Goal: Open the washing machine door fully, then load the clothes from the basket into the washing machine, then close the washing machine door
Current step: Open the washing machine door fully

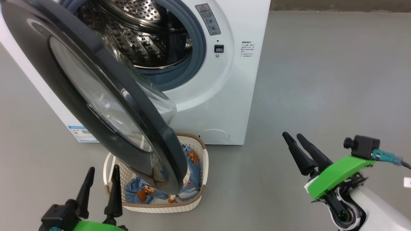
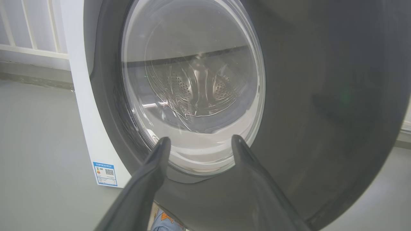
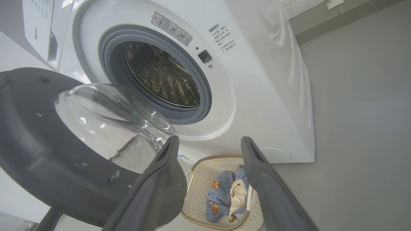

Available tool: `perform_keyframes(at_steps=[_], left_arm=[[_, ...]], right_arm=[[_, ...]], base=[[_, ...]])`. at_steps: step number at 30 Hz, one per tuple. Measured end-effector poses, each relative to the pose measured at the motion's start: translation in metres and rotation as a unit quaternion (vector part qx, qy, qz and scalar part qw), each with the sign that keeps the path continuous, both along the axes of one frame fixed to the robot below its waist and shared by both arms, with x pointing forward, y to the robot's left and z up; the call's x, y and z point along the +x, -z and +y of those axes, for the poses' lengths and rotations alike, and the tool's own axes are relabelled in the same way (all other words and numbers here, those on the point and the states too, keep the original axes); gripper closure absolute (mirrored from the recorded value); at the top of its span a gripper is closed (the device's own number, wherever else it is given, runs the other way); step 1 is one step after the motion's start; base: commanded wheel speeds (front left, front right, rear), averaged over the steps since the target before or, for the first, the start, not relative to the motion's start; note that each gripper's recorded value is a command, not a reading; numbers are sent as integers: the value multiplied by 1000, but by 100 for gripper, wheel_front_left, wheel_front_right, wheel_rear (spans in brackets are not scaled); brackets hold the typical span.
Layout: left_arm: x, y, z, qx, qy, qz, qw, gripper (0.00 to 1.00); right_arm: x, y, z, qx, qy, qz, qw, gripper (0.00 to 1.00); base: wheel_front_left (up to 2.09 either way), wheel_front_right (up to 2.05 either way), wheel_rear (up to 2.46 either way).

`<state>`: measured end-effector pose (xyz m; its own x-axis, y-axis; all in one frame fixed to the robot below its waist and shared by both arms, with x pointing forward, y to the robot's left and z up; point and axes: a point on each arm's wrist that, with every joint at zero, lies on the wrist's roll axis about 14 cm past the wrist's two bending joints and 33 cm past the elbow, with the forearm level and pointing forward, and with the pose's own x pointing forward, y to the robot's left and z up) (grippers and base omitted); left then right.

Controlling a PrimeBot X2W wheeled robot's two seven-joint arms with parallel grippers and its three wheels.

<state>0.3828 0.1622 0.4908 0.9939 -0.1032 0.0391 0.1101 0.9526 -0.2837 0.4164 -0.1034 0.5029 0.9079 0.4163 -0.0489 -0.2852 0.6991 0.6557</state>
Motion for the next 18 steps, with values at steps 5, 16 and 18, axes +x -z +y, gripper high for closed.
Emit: perform_keyframes(at_steps=[5, 16, 18], left_arm=[[-1, -2, 2, -1, -4, -3, 1000, 0], [-4, -6, 6, -2, -11, -8, 1000, 0], [-5, -7, 7, -2, -12, -9, 1000, 0]], right_arm=[[2, 6, -14, -31, 31, -23, 999, 0], [-10, 4, -45, -122, 102, -83, 984, 0], [-14, 6, -45, -140, 101, -88, 981, 0]], base=[[0, 0, 0], [0, 0, 0], [0, 0, 0]])
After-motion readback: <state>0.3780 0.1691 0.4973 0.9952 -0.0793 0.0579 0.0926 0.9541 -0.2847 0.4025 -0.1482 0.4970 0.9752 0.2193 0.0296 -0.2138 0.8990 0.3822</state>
